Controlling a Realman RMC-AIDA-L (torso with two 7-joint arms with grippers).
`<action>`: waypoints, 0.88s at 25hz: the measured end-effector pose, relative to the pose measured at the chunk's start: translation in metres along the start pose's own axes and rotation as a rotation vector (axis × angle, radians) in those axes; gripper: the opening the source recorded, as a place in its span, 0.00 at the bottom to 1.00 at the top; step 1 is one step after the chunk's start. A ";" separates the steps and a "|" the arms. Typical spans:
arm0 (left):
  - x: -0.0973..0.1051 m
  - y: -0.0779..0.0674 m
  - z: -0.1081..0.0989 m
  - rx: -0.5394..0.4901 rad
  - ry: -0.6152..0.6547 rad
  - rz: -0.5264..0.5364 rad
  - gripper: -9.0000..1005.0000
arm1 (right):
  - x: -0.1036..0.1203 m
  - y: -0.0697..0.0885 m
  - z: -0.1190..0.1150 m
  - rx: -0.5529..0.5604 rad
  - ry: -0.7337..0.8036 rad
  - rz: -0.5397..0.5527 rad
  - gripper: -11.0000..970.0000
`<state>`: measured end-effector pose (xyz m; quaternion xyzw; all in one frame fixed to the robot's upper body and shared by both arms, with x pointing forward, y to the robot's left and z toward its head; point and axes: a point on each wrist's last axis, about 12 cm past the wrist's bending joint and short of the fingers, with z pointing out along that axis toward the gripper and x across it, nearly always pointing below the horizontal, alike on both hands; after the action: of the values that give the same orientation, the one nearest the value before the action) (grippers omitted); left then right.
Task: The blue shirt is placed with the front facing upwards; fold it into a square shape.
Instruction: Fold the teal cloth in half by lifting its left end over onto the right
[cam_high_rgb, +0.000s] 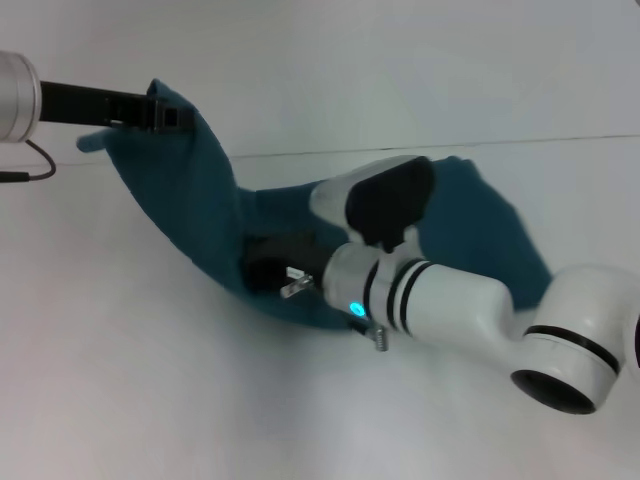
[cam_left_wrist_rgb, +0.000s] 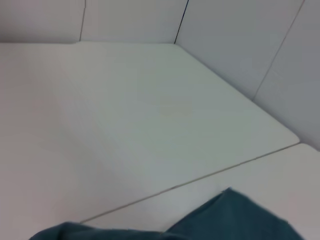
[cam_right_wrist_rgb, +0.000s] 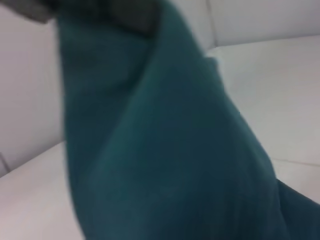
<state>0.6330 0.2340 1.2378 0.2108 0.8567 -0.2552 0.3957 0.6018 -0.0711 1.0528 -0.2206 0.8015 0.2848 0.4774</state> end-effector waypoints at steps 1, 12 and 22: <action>-0.001 -0.001 0.000 0.003 -0.002 0.002 0.07 | -0.001 0.003 0.001 -0.011 0.001 -0.008 0.04; -0.002 -0.001 -0.002 0.008 -0.003 0.009 0.07 | 0.030 -0.048 -0.044 0.130 -0.157 0.164 0.04; -0.006 -0.005 -0.003 0.034 -0.026 0.012 0.07 | 0.020 0.004 -0.008 -0.010 0.021 0.040 0.05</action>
<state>0.6316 0.2313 1.2454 0.2193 0.8458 -0.2699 0.4045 0.5851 -0.0748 1.0395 -0.2100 0.8093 0.2959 0.4619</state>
